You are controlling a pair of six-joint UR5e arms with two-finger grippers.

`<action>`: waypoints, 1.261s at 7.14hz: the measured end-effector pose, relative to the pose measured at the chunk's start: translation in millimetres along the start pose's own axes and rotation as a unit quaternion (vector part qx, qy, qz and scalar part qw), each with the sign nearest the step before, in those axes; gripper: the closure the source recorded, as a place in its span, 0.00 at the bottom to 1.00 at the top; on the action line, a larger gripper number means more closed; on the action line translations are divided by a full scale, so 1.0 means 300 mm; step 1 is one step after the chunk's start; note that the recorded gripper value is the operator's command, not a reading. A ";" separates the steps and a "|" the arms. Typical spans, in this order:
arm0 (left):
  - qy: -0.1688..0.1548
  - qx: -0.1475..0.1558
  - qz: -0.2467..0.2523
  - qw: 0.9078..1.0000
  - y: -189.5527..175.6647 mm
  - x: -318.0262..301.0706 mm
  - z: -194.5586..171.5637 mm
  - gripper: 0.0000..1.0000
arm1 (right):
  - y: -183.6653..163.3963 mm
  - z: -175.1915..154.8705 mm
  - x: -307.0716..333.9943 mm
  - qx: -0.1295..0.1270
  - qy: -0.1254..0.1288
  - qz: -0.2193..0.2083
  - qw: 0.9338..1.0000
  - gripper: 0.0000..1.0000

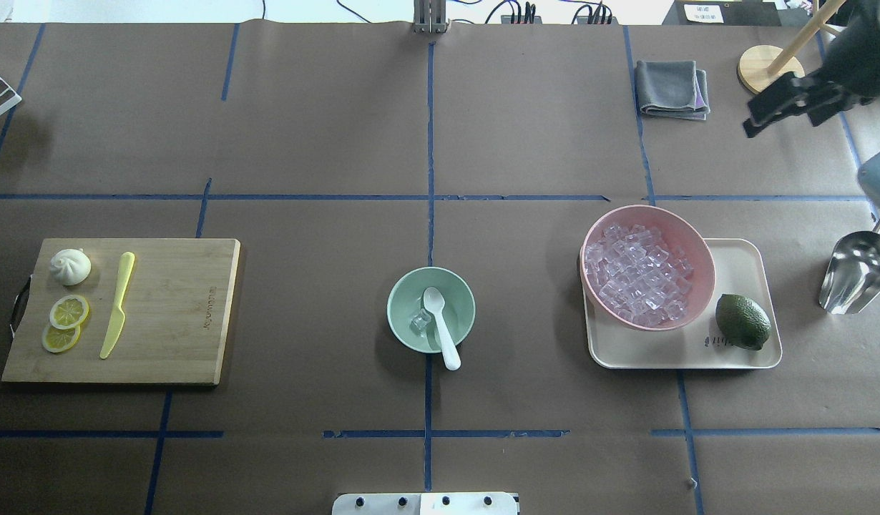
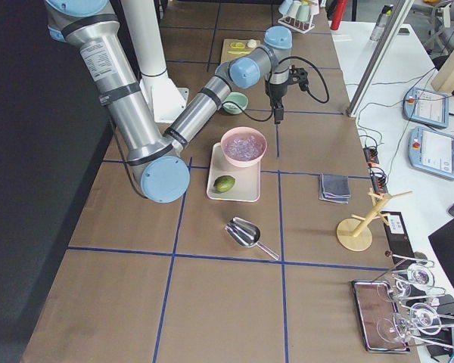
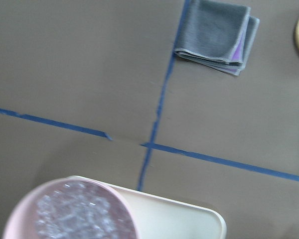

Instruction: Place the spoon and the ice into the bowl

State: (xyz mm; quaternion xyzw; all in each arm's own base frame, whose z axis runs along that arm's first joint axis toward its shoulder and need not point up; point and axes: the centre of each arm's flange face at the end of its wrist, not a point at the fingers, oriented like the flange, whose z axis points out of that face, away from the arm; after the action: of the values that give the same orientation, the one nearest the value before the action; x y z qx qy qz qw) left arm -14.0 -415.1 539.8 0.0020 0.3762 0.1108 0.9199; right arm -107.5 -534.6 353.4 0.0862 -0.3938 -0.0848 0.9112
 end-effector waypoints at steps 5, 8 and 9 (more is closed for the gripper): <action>0.000 -0.001 -0.003 1.000 0.006 -0.010 0.003 0.00 | 0.436 0.076 1.005 -0.042 -0.026 0.058 0.997 0.00; 0.001 -0.002 -0.004 1.000 0.006 -0.014 0.007 0.00 | 0.525 0.129 1.130 -0.027 -0.022 0.067 0.997 0.00; 0.001 -0.002 -0.004 1.000 0.006 -0.014 0.008 0.00 | 0.534 0.128 1.136 -0.024 -0.019 0.064 0.997 0.00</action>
State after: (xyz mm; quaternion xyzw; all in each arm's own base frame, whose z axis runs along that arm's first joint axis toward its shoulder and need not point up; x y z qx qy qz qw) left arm -15.7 -414.1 544.6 -0.0014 0.3767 0.1079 0.9200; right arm 108.6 -458.4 654.7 0.0374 -0.4133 -0.0368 0.9091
